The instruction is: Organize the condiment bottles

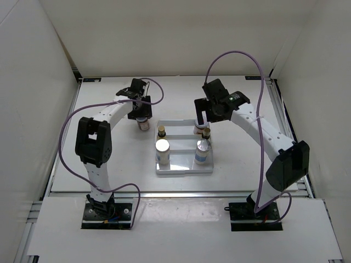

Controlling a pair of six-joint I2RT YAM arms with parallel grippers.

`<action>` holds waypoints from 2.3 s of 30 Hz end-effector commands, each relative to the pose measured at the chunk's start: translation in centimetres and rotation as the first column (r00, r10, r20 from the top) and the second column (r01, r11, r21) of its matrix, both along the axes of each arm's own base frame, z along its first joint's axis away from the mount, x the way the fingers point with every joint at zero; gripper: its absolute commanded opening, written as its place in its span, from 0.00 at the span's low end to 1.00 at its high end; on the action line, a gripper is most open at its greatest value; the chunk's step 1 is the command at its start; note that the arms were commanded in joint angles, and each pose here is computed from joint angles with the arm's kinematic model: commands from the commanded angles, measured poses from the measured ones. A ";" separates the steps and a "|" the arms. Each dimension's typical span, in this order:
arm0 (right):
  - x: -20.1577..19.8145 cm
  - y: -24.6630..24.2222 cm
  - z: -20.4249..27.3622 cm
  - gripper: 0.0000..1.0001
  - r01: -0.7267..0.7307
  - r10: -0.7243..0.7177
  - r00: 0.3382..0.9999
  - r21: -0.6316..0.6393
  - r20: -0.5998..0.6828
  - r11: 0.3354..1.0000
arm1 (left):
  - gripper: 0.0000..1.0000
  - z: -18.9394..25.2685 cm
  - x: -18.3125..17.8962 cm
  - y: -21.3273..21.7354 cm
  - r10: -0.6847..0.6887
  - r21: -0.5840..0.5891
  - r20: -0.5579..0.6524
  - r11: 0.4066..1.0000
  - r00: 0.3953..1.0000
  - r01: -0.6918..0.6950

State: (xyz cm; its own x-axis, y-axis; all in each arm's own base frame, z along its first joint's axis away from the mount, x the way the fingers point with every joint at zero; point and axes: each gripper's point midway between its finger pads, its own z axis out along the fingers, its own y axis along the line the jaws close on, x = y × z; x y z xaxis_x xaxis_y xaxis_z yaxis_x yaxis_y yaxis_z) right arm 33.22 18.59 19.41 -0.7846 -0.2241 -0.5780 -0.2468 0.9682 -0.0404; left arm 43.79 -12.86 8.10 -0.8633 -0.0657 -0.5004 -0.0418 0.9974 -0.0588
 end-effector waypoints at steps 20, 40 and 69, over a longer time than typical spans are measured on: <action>-0.5 -0.1 -1.4 1.00 0.017 -0.017 1.000 0.010 -0.007 1.000 | 0.29 9.1 0.2 -13.0 -0.284 -0.103 0.207 0.945 0.936 0.310; -0.5 -0.5 -1.6 1.00 0.020 -0.020 1.000 -0.008 0.002 1.000 | 0.33 5.4 -1.1 -12.7 -0.293 -0.083 0.098 0.950 0.951 0.301; -1.0 -0.3 -1.9 1.00 0.033 -0.033 0.999 0.004 -0.032 0.999 | 0.86 5.0 -2.6 -10.5 -0.271 -0.017 0.067 0.962 0.960 0.273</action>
State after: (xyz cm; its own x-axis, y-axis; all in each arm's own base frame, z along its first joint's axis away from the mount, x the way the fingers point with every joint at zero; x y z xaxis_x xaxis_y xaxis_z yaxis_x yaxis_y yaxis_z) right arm 32.33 18.20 16.61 -0.8177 -0.2131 -0.5348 -0.2272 0.9730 -0.0403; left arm 39.67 -23.07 10.55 -0.8567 0.1776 -0.4843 0.2458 0.9660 -0.0805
